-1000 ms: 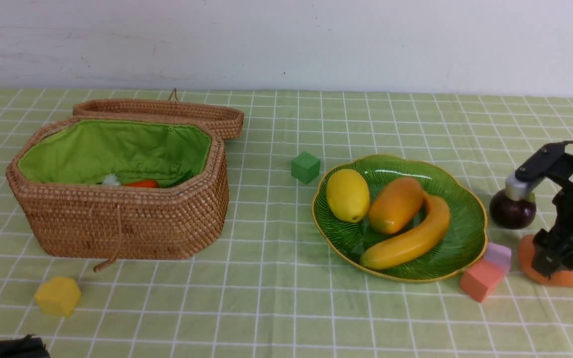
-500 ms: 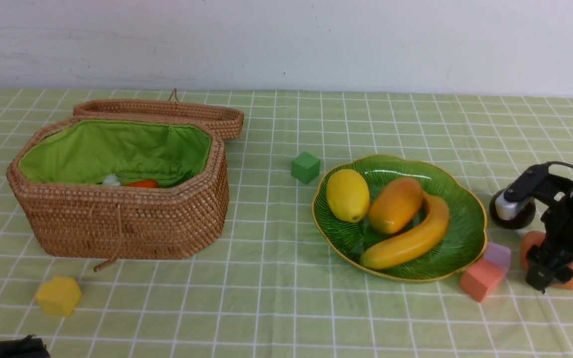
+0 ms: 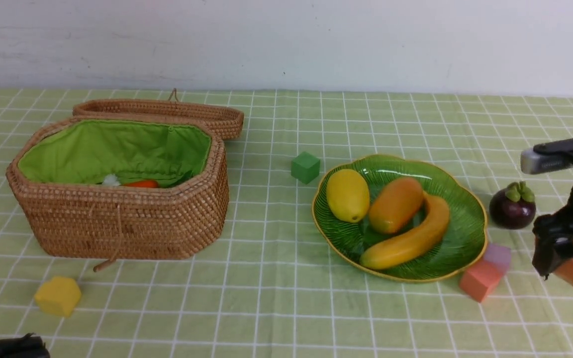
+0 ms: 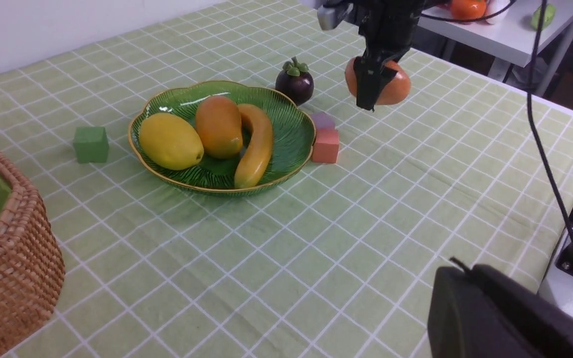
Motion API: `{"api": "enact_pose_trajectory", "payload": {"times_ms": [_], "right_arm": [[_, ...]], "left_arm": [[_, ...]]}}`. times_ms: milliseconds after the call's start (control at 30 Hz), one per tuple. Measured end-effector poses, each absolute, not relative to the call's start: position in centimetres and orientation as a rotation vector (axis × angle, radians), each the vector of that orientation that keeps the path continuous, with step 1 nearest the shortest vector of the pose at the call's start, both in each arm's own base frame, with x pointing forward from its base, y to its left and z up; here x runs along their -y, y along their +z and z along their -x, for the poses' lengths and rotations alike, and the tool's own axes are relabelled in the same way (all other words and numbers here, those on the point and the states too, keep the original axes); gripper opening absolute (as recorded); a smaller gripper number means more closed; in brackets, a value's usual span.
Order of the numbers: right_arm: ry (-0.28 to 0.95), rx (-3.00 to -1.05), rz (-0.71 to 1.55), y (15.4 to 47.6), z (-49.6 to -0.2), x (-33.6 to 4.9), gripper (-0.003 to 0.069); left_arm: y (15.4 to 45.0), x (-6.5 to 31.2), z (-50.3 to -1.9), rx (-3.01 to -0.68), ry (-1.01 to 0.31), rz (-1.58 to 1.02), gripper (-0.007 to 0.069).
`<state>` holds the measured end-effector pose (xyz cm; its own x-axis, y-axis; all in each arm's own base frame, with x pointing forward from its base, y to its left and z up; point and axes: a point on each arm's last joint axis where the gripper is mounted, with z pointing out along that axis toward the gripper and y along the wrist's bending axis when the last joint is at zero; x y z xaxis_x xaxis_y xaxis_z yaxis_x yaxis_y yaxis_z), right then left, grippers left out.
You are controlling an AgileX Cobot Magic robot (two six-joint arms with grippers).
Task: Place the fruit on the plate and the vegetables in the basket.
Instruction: Use the right arm to grab a potato and put it into the left basket
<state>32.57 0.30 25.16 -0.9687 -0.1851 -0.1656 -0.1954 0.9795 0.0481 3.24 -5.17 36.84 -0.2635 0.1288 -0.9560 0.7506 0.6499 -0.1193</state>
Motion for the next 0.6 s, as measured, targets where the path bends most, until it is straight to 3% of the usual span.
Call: {"api": "enact_pose_trajectory", "payload": {"times_ms": [133,267,467,600], "right_arm": [[0.248,-2.870,0.367,29.1,-30.0,-5.7,0.0614],[0.458,-2.606,0.565,33.9,-28.9,-13.2,0.0614],[0.609,-2.198,0.746,38.9,-30.3,-22.7,0.0614],[0.659,-2.008,0.836,40.3,-32.1,-28.8,0.0614]], "left_arm": [[36.8,4.9,-3.5,-1.793,-0.682,-0.655,-0.0013],[36.9,4.0,-4.5,-1.801,-0.581,-0.515,-0.0013],[37.2,2.2,-5.7,-1.798,-0.429,-0.272,-0.0013],[37.6,1.4,-6.1,-1.760,-0.369,-0.161,-0.0013]]}}
